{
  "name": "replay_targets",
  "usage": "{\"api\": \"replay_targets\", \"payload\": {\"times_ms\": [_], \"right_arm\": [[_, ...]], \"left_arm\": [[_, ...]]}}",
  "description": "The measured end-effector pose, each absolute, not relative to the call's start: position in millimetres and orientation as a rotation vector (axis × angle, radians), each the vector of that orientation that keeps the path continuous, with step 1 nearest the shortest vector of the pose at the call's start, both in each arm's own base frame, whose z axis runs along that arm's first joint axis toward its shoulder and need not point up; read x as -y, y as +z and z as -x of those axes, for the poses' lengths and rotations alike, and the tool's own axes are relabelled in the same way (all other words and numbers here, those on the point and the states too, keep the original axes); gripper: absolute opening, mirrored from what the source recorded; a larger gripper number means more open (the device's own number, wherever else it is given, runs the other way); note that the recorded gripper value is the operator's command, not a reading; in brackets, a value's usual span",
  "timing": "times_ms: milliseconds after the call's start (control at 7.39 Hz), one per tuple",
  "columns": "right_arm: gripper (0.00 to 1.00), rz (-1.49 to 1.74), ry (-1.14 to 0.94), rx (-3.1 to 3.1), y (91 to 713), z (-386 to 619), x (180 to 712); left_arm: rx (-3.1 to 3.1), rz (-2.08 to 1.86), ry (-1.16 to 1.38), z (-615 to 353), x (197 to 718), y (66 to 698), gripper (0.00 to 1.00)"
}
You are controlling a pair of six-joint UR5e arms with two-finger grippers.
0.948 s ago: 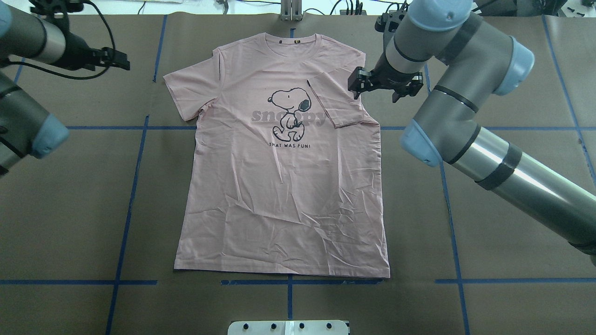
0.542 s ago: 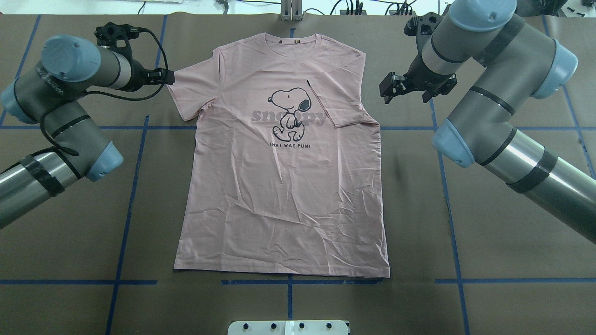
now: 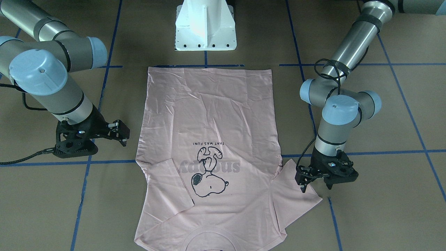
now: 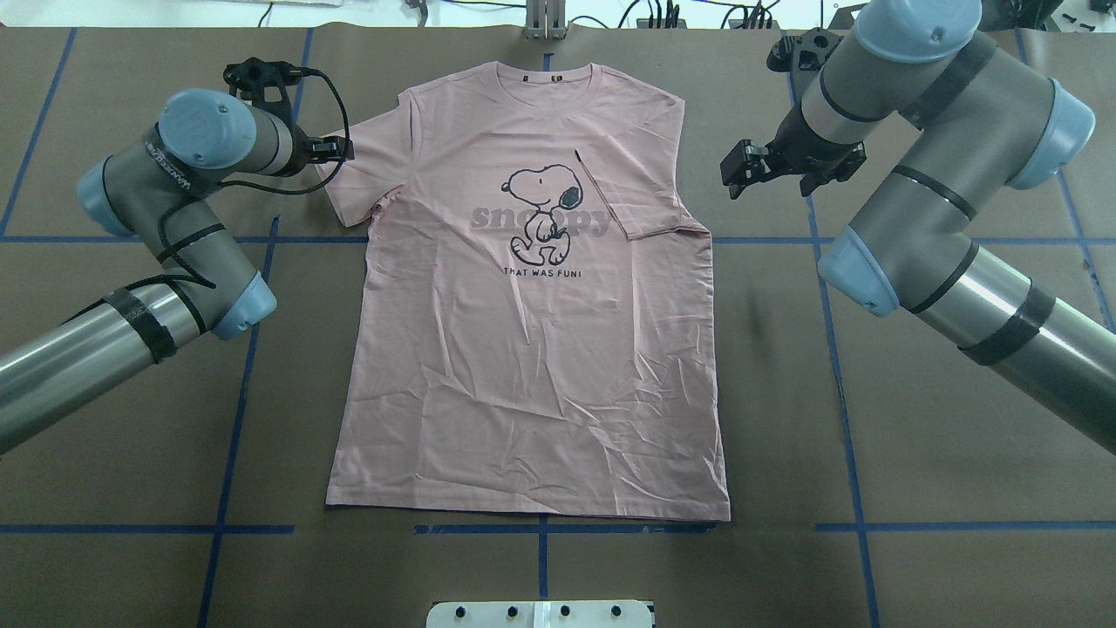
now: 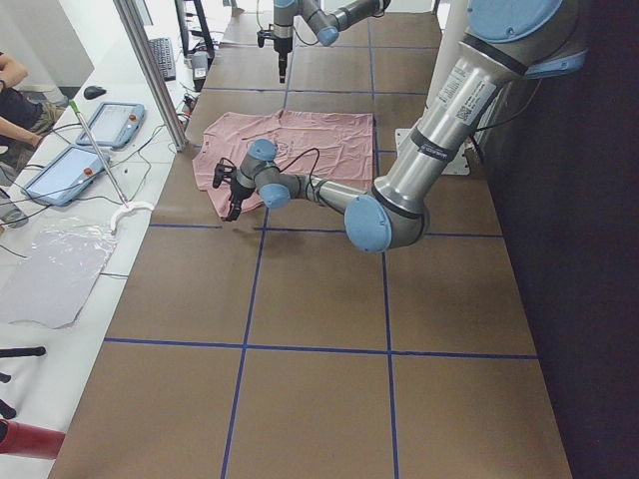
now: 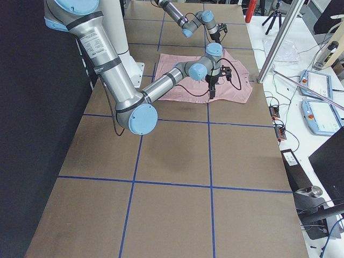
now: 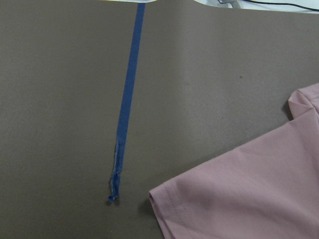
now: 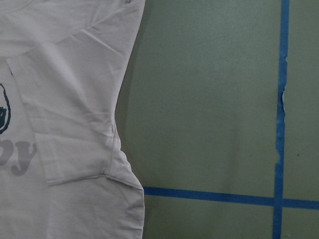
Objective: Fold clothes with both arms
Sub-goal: 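Release the sleeve and raise the right gripper while the left arm moves toward the shirt, then grasp the sleeve nearest the left arm and fold it inward with the left gripper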
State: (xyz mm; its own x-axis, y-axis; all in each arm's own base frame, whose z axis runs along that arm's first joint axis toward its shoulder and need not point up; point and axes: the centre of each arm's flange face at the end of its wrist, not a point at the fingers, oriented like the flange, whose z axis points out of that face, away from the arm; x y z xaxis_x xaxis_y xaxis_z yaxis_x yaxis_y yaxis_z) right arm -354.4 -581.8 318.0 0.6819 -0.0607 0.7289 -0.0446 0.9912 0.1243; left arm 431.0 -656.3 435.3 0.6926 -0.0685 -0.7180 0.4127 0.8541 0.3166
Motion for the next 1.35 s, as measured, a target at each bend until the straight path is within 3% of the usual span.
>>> {"api": "replay_targets", "payload": {"times_ms": [677, 948, 1219, 1354], "right_arm": [[1.0, -0.134, -0.005, 0.819, 319, 356, 582], [1.0, -0.134, -0.008, 0.817, 320, 356, 582], [1.0, -0.135, -0.009, 0.815, 320, 356, 582], [1.0, -0.135, -0.009, 0.815, 321, 356, 582]], "left_arm": [[-0.745, -0.523, -0.291, -433, 668, 445, 0.76], [-0.75, -0.527, -0.291, -436, 673, 444, 0.52], [-0.754, -0.53, -0.292, -437, 674, 444, 0.01], [-0.754, -0.531, -0.291, -437, 674, 444, 0.0]]}}
